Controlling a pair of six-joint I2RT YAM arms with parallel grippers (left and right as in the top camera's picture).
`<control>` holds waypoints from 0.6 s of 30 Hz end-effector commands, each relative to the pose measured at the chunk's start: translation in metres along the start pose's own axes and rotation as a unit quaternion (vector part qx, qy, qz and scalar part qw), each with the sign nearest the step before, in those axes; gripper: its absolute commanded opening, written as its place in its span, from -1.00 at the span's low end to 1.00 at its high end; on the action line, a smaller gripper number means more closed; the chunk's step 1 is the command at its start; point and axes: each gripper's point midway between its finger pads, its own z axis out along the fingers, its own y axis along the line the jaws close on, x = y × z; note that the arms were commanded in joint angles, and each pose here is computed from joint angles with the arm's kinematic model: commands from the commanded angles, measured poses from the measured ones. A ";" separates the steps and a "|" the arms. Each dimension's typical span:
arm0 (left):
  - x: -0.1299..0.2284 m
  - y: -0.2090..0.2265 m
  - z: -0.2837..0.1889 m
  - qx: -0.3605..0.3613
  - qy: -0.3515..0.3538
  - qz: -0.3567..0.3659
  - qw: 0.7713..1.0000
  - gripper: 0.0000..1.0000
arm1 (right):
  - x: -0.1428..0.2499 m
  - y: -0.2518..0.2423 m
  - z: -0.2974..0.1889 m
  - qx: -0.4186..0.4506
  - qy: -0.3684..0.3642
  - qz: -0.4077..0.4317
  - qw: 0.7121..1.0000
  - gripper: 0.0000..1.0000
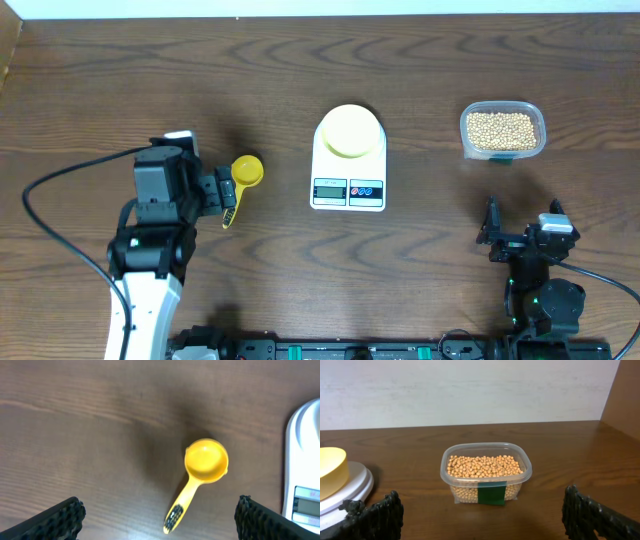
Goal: Scoop item into bowl and weigh 50g on scale
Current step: 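Raise the left arm and move the left gripper over the yellow scoop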
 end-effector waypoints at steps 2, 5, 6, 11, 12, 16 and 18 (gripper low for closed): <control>-0.014 0.003 0.004 -0.007 0.013 0.028 1.000 0.95 | 0.001 0.000 0.000 -0.001 0.000 -0.005 1.000 0.99; -0.023 0.002 0.007 -0.007 0.026 0.038 0.999 0.95 | 0.001 0.000 0.000 -0.001 0.000 -0.005 1.000 0.98; -0.026 0.001 0.008 -0.007 0.030 0.042 0.999 0.95 | 0.001 0.000 0.000 -0.001 0.000 -0.005 1.000 0.99; -0.037 0.000 0.020 -0.006 0.061 0.079 0.995 0.95 | 0.001 0.000 0.000 -0.001 0.000 -0.005 1.000 0.98; -0.039 -0.001 0.022 -0.006 0.067 0.080 0.994 0.94 | 0.001 0.000 0.000 -0.001 0.000 -0.005 1.000 0.98; -0.046 -0.002 0.032 -0.006 0.088 0.090 0.992 0.95 | 0.001 0.000 0.000 -0.001 0.000 -0.005 1.000 0.99; -0.047 -0.002 0.036 -0.004 0.102 0.108 0.989 0.95 | 0.001 0.000 0.000 -0.001 0.000 -0.005 1.000 0.99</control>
